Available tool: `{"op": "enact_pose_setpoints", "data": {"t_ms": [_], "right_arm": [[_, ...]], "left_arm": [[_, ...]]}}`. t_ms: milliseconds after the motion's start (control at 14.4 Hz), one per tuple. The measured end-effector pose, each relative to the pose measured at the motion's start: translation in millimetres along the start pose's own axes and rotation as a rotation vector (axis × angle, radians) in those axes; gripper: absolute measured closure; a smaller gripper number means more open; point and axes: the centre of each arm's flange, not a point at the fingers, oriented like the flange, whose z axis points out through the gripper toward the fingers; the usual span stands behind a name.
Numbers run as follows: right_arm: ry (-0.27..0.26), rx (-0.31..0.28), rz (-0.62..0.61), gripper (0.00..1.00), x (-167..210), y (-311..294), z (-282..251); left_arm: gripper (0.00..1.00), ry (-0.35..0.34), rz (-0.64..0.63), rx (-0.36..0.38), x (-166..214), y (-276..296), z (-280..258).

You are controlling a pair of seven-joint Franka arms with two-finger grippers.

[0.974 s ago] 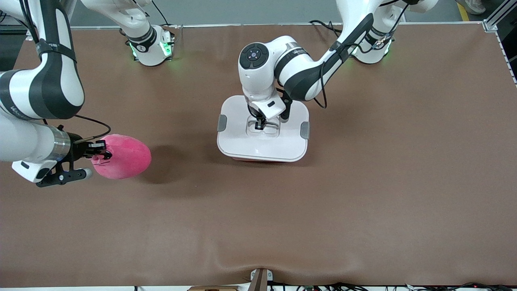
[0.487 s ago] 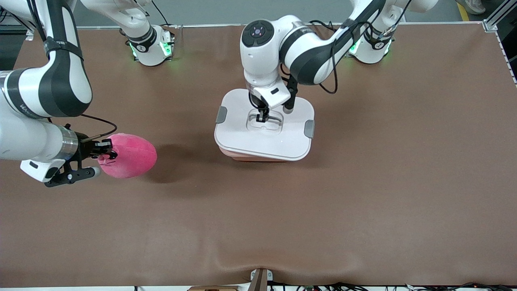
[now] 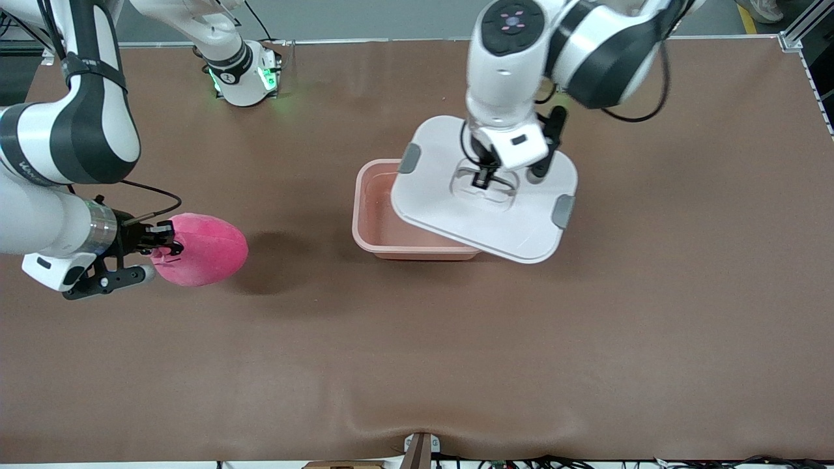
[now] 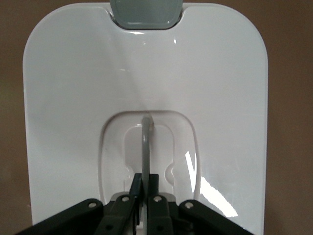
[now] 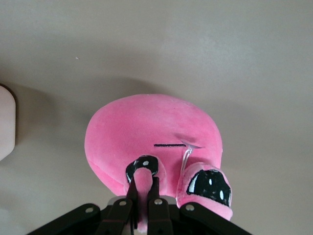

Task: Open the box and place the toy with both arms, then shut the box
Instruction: 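Lift the white lid off the box with the left gripper and move it aside, then carry the pink plush over the open pink box with the right gripper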

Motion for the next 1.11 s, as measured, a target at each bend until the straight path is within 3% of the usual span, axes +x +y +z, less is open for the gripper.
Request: {"op": "enact_pose_setpoints", "data": {"t_ms": [209,557,905,1114], "right_arm": [[0.012,-0.001,-0.058,0.90,1.5,-13.5,-9.7],[0.031,0.010,-0.235,0.90,1.1,-86.6,-29.1],[0.070,0.009,-0.432,0.90,-7.6,-197.9,-40.7],[0.125,0.004,-0.573,0.90,-14.1,-267.9,-42.6]], "left_arm": [[0.93,-0.012,0.106,0.034,54.3,-2.8,-10.3],[0.93,-0.031,0.258,0.107,128.0,-6.7,-3.5],[0.93,-0.058,0.365,0.137,194.5,-15.3,-2.5],[0.93,-0.073,0.415,0.145,225.4,-20.7,-1.2]]}}
